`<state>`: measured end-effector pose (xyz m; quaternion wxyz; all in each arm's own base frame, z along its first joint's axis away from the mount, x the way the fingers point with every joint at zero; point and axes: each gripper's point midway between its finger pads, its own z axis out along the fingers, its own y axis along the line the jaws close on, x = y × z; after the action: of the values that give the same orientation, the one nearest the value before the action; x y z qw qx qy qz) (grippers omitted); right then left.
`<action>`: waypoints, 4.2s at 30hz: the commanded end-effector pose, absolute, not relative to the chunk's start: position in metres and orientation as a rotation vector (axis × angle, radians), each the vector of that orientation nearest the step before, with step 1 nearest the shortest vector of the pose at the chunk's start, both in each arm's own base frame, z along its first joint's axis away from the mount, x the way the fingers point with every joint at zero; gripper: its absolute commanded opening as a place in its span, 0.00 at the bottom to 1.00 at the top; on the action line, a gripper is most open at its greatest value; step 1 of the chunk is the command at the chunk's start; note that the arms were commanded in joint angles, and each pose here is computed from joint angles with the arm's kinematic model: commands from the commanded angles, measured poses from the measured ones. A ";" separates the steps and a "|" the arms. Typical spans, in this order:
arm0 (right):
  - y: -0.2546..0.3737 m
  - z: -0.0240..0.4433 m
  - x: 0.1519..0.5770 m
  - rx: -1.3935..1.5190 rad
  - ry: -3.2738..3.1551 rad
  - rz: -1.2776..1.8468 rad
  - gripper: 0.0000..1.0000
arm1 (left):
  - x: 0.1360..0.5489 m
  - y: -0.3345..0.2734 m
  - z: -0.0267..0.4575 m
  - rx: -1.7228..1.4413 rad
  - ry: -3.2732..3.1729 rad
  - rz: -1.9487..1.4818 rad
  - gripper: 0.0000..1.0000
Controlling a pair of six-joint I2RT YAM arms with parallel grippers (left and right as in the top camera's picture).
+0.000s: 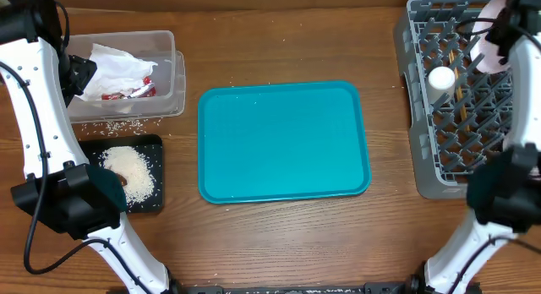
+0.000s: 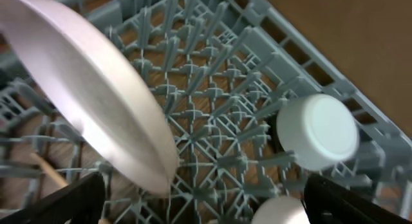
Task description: Sort waste into correct bins and load items into the dishwasher
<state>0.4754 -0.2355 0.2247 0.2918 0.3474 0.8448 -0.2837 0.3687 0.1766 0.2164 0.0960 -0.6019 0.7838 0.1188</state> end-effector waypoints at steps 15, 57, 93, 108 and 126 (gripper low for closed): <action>-0.095 0.357 0.285 1.083 2.347 -0.069 0.99 | 0.367 0.174 0.224 -1.781 2.299 0.349 1.00; -0.008 0.250 0.182 0.888 2.569 0.081 1.00 | 0.367 0.174 0.224 -1.781 2.299 0.349 1.00; -0.006 0.188 0.243 0.577 1.484 0.505 1.00 | 0.367 0.174 0.224 -1.781 2.299 0.349 1.00; -0.013 0.172 0.246 0.335 1.553 0.207 1.00 | 0.367 0.174 0.224 -1.781 2.299 0.348 1.00; -0.008 0.171 0.246 0.123 1.585 0.045 1.00 | 0.367 0.174 0.224 -1.781 2.299 0.349 1.00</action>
<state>0.2462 -0.0111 0.1734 0.6976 0.1096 0.7056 0.0583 0.3688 0.1764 0.2164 0.0960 -0.6018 0.7840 0.1186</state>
